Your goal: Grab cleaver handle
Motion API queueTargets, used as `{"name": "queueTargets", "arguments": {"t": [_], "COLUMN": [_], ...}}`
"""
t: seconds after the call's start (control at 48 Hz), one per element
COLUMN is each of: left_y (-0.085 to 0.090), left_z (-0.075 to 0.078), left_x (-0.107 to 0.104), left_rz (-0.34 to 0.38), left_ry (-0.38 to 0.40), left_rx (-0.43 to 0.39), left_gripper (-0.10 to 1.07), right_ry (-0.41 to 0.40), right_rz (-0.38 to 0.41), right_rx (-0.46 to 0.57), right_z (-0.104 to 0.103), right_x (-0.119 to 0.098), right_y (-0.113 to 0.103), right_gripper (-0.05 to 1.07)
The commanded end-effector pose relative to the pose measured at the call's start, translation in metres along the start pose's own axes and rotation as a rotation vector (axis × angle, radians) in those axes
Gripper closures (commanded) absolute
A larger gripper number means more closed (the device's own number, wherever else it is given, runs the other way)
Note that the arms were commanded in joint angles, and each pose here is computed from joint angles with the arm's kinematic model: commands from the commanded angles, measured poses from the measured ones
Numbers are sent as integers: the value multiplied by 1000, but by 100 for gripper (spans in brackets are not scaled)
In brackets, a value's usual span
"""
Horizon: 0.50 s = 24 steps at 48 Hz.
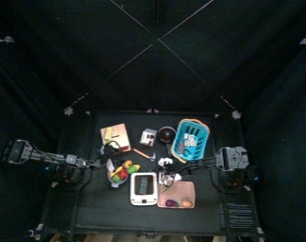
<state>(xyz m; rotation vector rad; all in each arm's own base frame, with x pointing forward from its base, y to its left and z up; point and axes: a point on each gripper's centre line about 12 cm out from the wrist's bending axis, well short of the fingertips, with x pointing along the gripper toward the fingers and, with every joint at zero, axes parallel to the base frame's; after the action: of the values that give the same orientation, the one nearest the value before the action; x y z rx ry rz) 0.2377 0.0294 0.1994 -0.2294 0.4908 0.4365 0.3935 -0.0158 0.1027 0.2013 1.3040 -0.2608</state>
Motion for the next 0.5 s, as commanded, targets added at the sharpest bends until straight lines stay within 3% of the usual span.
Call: {"name": "queueTargets", "arguments": {"t": [0.0,0.208,0.479], "left_y": [-3,-7,-9], "left_z": [3,3,3], "left_x": [-1,-2,-3], "left_rz": [-11,-27,-34], "left_ry": [-8,-7,-8], "left_rx": [2,9,13], "left_gripper": [3,3,3], "right_ry": [-27,-14,-33], "right_rz": [6,-7,-30], "right_rx": [9,21,13], "right_z": [9,12,29], "right_x": [-12,-22,-55], "right_y": [0,-5,-6], "right_gripper": [36,46,46]}}
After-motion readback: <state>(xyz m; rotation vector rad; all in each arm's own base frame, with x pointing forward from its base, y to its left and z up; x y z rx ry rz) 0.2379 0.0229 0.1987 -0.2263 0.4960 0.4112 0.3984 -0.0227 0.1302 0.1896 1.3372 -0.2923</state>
